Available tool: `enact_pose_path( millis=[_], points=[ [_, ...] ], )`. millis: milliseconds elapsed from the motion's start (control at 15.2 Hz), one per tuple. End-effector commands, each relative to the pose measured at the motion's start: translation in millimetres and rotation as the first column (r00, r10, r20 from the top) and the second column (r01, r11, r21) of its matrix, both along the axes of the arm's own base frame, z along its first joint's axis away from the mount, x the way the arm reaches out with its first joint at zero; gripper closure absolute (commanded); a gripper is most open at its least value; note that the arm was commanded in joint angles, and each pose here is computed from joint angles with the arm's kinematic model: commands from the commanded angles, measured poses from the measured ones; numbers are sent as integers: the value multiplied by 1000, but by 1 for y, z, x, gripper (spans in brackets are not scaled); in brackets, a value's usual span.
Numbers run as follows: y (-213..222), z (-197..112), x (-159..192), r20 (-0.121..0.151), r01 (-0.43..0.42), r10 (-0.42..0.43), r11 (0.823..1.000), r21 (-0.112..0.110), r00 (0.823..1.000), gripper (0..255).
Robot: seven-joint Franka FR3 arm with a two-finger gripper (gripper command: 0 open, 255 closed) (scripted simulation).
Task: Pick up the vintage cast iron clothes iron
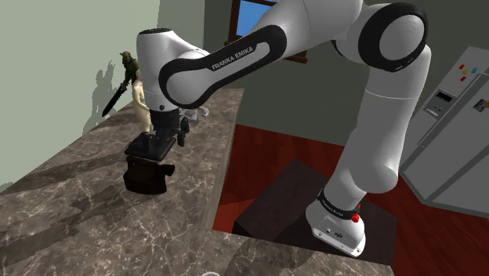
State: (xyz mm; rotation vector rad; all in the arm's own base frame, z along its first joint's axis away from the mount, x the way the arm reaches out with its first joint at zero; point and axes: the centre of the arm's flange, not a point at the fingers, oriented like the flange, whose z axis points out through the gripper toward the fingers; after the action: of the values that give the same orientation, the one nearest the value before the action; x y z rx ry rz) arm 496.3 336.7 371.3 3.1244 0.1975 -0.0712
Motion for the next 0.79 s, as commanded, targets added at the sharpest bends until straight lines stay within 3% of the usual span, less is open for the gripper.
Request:
enact_pose_path(
  millis=[0,726],
  points=[
    [21,-12,7,1,-10,10,1000,-2,1000,0],
    [35,-60,12,1,-17,17,1000,-3,1000,0]
  ],
)
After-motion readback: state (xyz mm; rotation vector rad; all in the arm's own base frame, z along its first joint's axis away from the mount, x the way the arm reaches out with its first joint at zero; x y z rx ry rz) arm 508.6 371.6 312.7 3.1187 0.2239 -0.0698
